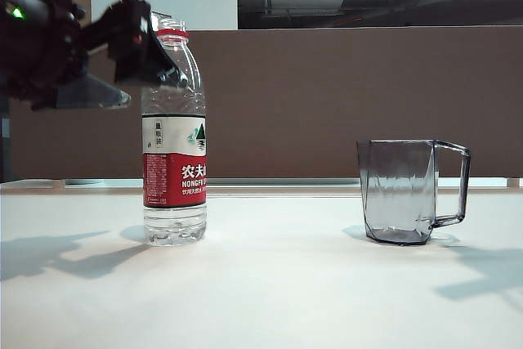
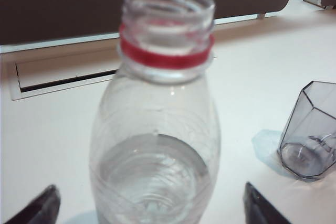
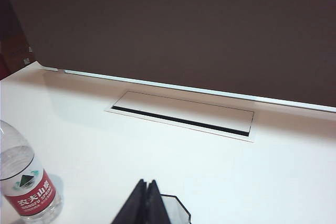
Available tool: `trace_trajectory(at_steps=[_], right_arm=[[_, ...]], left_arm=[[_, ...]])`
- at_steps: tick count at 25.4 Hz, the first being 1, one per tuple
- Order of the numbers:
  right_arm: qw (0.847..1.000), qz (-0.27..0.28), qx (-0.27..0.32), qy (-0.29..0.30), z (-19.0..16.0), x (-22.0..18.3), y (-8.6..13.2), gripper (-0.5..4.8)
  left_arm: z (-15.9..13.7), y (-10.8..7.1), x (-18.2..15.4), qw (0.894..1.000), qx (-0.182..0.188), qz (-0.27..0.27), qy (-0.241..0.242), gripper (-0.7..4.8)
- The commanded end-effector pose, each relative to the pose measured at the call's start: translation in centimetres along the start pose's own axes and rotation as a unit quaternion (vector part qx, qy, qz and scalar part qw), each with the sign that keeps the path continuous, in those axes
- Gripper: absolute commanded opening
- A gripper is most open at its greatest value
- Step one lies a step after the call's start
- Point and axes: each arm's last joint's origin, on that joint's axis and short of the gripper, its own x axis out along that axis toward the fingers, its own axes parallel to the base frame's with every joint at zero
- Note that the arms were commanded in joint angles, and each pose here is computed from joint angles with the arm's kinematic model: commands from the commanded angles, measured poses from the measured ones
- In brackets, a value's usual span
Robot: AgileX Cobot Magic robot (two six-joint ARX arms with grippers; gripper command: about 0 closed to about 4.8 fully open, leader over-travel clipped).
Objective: Pick up the mineral water bottle with the left hand on the table and pour water into the mug until it's half full.
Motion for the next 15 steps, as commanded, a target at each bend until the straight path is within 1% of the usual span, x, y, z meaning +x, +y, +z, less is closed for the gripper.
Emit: trace_trajectory(at_steps=[1,9,13,15], right_arm=[[1.000,0.013,-0.001,-0.013,0.5,-0.2,0.1,-0.09],[1.000,0.013,-0.001,-0.010,0.4,-0.2,0.1,-0.09],[1.000,0.012,0.000,0.001,0.2,-0.2,0.1,-0.09],[1.000,0.012,0.000,0.003,0.2,-0.2,0.1,-0.09]], left_arm=[[-0.1,0.1,0.9,1.000,0.005,-0.002,-0.026,4.79],[-1.4,0.3,2.5,0.999,0.006,-0.003,-0.037,4.79],[-2.5,0.4,3.4,1.000,0.005,-0.002,-0.022,4.79],[-2.7,0.4,3.6,1.000,0.005,-0.002,-0.024,4.79]])
